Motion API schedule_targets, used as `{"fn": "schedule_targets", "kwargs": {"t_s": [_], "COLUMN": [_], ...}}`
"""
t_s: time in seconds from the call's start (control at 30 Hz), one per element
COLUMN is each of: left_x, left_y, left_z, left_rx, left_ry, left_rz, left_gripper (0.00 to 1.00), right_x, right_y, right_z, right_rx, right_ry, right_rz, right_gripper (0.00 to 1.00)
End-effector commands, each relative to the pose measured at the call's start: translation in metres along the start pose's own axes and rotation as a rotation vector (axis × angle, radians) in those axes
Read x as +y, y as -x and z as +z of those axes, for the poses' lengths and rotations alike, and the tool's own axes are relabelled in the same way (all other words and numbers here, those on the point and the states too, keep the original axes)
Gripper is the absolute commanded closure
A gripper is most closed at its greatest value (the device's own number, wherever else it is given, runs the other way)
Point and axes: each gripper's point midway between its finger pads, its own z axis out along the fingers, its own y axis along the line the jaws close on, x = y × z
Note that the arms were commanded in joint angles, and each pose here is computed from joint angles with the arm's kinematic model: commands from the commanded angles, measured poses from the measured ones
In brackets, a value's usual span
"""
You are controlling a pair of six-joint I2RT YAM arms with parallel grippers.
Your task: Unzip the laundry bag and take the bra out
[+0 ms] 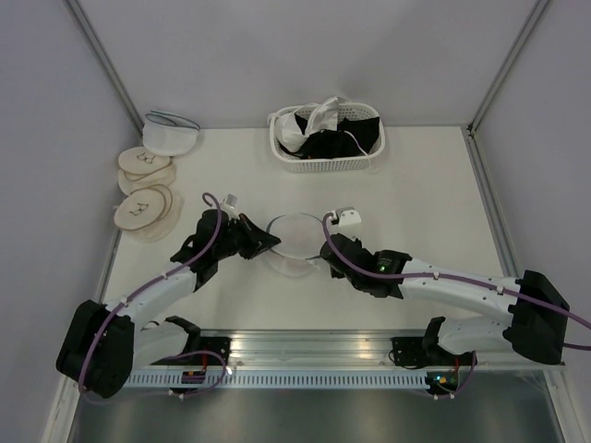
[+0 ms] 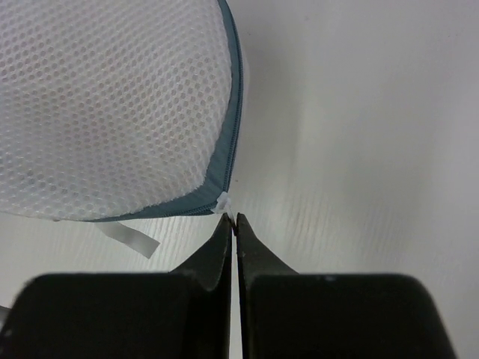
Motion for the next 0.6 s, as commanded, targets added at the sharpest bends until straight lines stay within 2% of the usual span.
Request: {"fn": "schedule_targets", "kwargs": {"t_s": [0.0,0.13,0.23,0.4,0.47,0.57], "left_x": [0.007,-0.002,-0.028,-0.064,-0.078,-0.075], "left_y": [0.029,0.034,0.035,0.03,0.03,0.029], "left_z": [-0.004,0.012,0.022,0.05,0.056,0.068], "left_rx": [-0.045,0.055,0.131,0.278,0.314,0.327], "left_ry": [0.031,-0.038,-0.161,-0.415,-0.472,-0.451], "left_rz": [0.149,0.273,0.36,0.357,0.329,0.305], "left_gripper": [0.98,0.98,0.98,0.98,0.98,0.98], "right_x": [-0.062,-0.07,-0.064,-0.05,-0.047,-0.04], "right_y": [-0.01,-0.006,-0.007,-0.005,-0.005,-0.003], "right_z": [-0.008,-0.007,-0.006,-0.011,-0.012,-0.013], "right_rx": [0.022,-0.003,0.005,-0.008,-0.013,-0.03], "right_ry": [-0.268,-0.313,-0.276,-0.168,-0.142,-0.083], "right_rz": [-0.099,-0.116,-0.121,-0.087,-0.078,-0.071], "right_gripper": [1.0,1.0,1.0,1.0,1.0,1.0]}}
